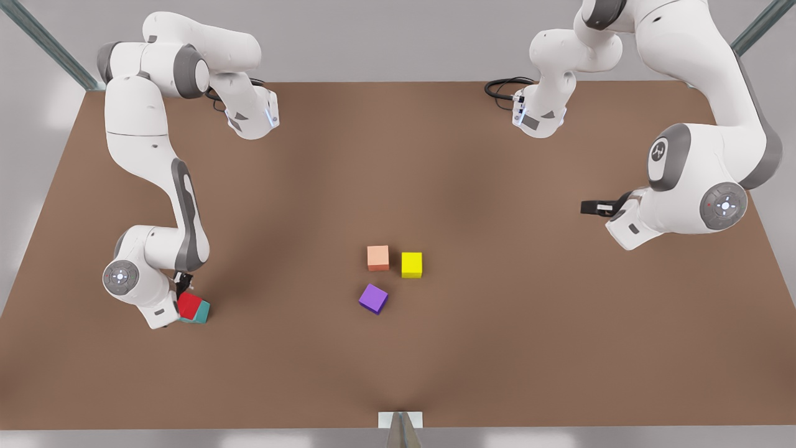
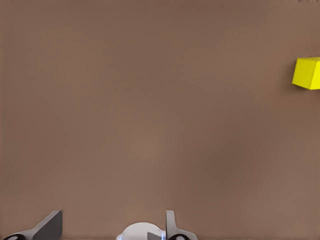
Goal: Pick up red wooden cube and pass to hand red wooden cube and place in blue wooden cube
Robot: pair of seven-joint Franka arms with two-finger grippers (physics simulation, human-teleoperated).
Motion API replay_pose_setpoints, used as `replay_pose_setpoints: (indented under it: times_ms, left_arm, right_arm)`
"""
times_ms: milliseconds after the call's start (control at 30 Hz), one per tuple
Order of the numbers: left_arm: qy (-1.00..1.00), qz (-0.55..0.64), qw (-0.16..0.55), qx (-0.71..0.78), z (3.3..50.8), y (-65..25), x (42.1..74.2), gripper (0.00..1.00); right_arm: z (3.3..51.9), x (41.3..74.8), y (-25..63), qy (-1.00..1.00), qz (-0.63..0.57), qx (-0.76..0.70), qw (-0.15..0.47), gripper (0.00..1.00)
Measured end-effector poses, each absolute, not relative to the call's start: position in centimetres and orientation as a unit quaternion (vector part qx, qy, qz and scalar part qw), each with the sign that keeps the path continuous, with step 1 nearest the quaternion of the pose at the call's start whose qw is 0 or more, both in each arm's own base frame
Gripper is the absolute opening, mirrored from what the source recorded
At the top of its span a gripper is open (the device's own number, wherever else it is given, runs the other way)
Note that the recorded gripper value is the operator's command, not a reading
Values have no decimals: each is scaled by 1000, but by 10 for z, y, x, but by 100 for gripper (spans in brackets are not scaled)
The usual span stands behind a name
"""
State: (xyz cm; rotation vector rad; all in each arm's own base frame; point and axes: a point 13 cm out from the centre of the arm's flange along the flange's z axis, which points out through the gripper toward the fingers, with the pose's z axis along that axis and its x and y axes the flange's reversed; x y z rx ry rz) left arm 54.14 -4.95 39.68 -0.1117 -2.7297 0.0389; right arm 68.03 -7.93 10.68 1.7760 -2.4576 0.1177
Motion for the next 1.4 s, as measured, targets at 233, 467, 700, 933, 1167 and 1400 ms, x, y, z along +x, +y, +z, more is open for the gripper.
replay_pose_setpoints:
  times_ms: [233, 467, 700, 933, 1167, 1400]
  left_arm:
    - [-978, 14, 203, -39, 396, -49, 542, 100]
    - [-978, 13, 204, -39, 396, -49, 541, 100]
    - [-978, 13, 204, -38, 396, -49, 542, 100]
    - [-978, 12, 204, -38, 395, -49, 542, 100]
    - [-978, 11, 207, -37, 396, -47, 540, 100]
    - [-977, 11, 208, -36, 396, -46, 540, 100]
  right_arm:
    - [131, 685, -73, -820, 39, 569, 39, 100]
    - [205, 688, -55, -839, 25, 543, 6, 100]
    - [354, 692, -19, -905, -10, 424, -17, 100]
    - [460, 606, -19, -959, -24, 280, 35, 100]
    - [478, 576, 1, -980, -25, 187, 68, 100]
    - [471, 533, -3, -990, -24, 111, 88, 100]
